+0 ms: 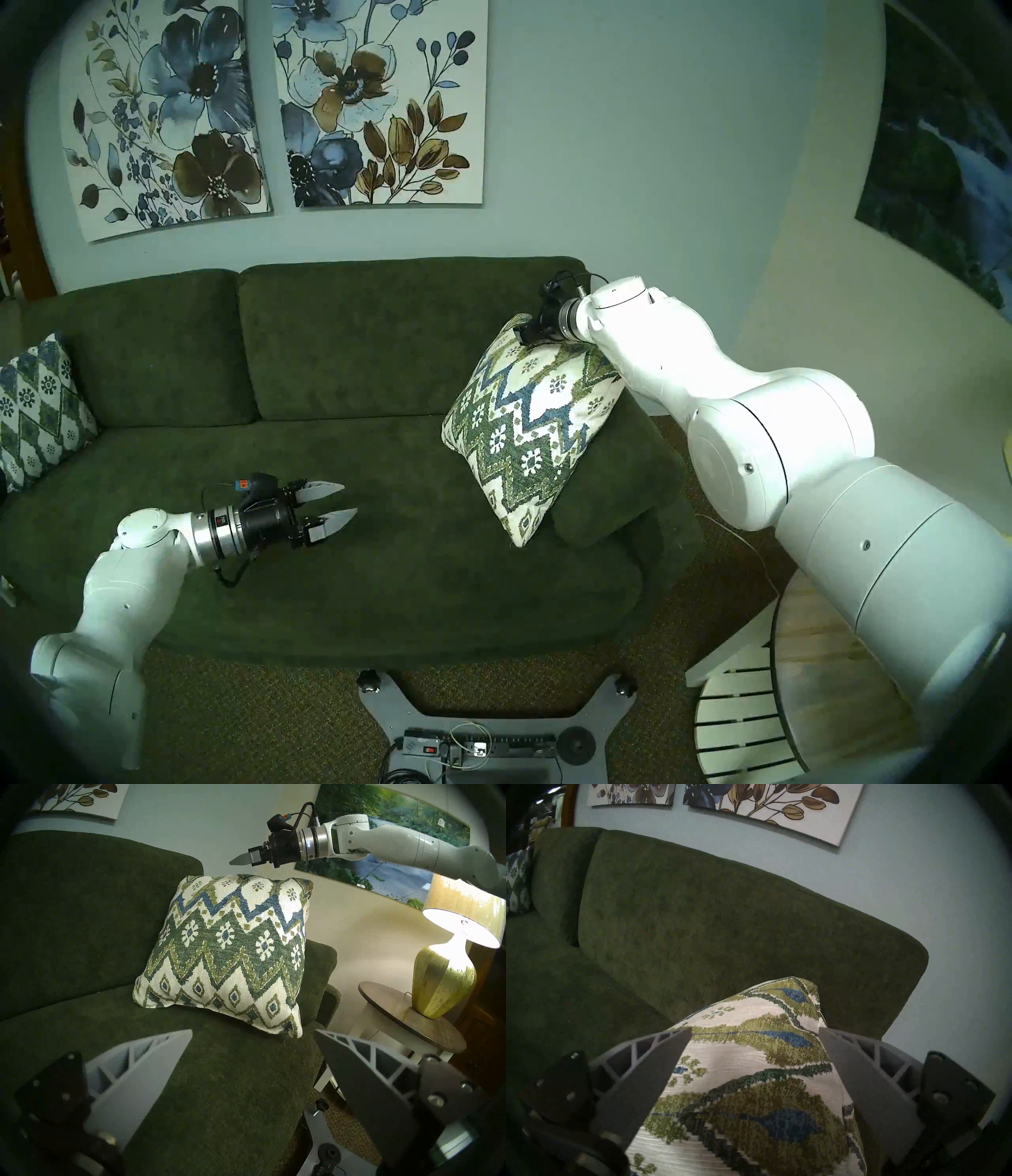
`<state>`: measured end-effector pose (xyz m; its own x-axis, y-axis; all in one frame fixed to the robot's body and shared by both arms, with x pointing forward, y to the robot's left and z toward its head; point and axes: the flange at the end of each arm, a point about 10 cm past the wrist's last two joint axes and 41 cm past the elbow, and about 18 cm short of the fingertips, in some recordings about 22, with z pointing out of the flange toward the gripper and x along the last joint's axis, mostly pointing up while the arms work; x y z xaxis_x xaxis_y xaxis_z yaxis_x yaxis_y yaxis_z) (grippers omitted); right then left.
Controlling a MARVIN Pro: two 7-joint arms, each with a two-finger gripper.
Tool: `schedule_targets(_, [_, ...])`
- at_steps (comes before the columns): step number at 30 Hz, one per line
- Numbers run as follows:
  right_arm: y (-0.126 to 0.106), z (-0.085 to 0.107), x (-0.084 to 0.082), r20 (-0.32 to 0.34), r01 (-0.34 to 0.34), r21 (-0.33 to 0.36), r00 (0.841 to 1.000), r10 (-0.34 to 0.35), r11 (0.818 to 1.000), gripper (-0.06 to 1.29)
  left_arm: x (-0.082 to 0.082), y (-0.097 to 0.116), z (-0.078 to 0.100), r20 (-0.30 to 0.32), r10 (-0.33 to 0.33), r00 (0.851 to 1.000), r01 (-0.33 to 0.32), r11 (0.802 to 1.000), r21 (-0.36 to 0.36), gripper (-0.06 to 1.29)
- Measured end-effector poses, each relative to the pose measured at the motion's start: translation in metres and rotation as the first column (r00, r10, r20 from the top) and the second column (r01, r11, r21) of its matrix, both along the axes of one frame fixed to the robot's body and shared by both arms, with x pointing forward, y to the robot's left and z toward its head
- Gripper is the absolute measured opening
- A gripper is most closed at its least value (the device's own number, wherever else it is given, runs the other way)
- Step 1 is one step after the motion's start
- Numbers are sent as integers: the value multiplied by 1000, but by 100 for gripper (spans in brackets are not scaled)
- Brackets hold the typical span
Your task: Fix throw pillow on sofa
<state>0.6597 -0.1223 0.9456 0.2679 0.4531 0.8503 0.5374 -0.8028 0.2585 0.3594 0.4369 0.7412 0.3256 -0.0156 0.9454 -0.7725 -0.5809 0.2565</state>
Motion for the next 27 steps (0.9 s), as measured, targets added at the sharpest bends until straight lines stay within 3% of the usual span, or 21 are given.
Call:
schedule_targets(17, [-2,23,2,12,-37,-12,999,37,999,119,0,0,0,-1,1,1000,-1,1000,1,121])
schedule_targets(27, [-24,30,3,15,-30,-14,999,31,999,119,0,0,-1,-2,1,1000,-1,1000,2,121])
